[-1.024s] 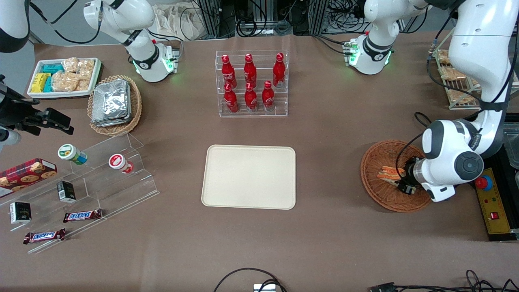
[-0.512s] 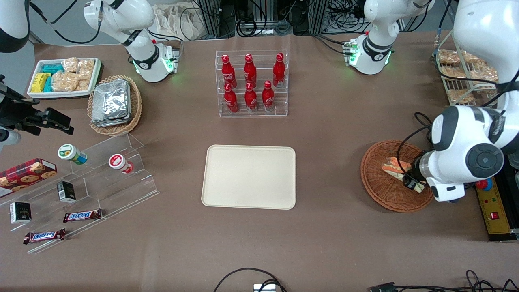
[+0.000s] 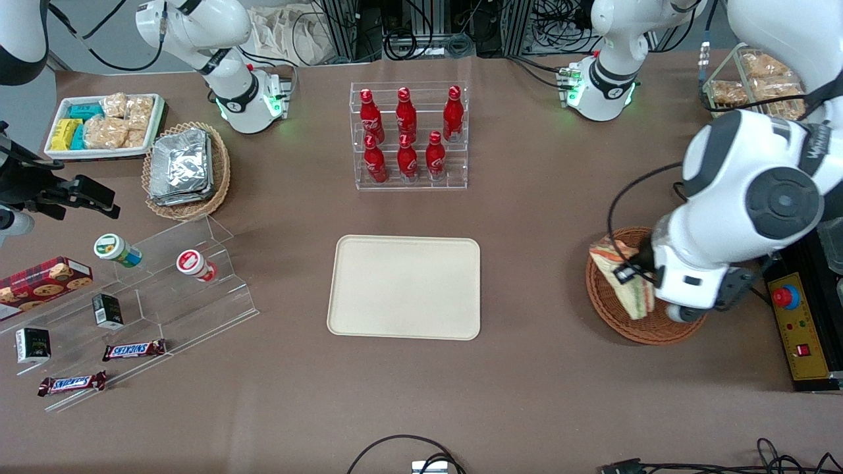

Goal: Place sandwich from basket to tray
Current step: 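Lift the sandwich and carry it with the left gripper over the tray, then lower the sandwich onto the cream tray with the left gripper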

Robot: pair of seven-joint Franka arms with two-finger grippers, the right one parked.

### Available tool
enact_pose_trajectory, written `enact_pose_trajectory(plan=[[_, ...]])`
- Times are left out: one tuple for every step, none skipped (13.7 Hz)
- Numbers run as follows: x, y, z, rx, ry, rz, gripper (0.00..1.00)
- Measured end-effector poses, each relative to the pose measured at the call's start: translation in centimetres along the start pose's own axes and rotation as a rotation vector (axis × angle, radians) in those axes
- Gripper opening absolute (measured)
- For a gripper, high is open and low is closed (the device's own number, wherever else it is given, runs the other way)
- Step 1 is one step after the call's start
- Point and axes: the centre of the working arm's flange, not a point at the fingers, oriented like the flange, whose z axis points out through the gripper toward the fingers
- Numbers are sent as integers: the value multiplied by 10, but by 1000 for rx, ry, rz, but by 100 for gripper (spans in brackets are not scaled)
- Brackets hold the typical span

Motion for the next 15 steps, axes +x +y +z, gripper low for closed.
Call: enact_pose_trajectory(plan=[[-20,23,5,-3,-13,57,19],[-43,50,16,5,-28,119,19],[-67,79,33,22,-32,184,19],[-91,110,52,35,-24,250,19],[-115,138,70,36,-20,304,19],[-135,162,87,26,-23,347,19],[-149,181,104,13,-30,378,19],[-157,193,119,1,-39,398,19],[-161,201,135,-4,-50,412,19],[-163,206,152,3,-67,424,19],[-164,208,170,16,-86,435,19],[-164,211,187,23,-102,443,19],[-163,213,204,23,-106,454,19],[-161,215,219,24,-93,468,19],[-161,216,233,25,-74,484,19]])
